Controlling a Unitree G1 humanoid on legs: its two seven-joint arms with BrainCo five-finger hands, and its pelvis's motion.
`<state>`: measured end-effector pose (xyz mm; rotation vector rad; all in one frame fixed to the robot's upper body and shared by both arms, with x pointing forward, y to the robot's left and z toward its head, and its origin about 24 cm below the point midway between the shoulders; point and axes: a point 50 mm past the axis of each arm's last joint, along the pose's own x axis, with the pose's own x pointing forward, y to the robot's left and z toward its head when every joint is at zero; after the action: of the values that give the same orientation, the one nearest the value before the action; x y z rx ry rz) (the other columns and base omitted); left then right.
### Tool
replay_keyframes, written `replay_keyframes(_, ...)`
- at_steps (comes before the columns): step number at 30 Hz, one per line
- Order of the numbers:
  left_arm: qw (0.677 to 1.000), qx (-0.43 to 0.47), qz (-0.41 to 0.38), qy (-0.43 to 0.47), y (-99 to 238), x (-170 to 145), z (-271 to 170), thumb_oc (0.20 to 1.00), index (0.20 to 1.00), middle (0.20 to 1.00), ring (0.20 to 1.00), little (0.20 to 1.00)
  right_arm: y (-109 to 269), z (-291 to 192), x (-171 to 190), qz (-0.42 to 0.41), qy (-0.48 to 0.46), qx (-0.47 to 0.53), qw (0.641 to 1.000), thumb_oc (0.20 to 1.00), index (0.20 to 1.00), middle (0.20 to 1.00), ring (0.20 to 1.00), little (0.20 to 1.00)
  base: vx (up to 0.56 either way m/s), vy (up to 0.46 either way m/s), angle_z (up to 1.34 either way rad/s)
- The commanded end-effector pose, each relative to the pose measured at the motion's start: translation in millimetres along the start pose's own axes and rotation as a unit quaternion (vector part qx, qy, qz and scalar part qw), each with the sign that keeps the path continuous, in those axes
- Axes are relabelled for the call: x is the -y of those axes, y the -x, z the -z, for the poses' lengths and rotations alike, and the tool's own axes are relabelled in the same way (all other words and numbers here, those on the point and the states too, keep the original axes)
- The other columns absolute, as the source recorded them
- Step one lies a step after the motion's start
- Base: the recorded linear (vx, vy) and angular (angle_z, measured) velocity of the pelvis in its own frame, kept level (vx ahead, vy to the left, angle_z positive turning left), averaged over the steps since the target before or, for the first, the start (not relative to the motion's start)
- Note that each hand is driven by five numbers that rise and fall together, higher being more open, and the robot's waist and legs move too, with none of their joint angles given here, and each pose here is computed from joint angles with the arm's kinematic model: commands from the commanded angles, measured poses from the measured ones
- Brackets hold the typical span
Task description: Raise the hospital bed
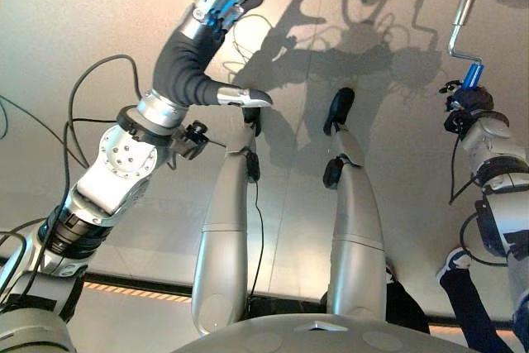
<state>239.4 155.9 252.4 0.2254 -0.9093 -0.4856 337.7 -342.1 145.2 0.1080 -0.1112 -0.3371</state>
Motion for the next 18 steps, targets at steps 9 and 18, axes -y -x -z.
replay_keyframes(9, 0.997, 0.071, -0.025, -0.028, 19.8, -7.0, -40.5, 1.0, 1.0, 1.0, 1.0, 1.0, 105.1, -99.5, -30.4, -0.163, -0.038, 0.334, 0.927, 0.2, 0.2, 0.2, 0.2, 0.2, -0.01, -0.003, -0.12)
replay_keyframes(18, 0.998, 0.047, 0.021, -0.042, 23.3, -2.5, -41.5, 1.0, 1.0, 1.0, 1.0, 1.0, 131.6, -86.4, -88.5, -0.394, -0.051, 0.247, 0.884, 0.2, 0.2, 0.2, 0.2, 0.2, 0.0, 0.0, 0.0)
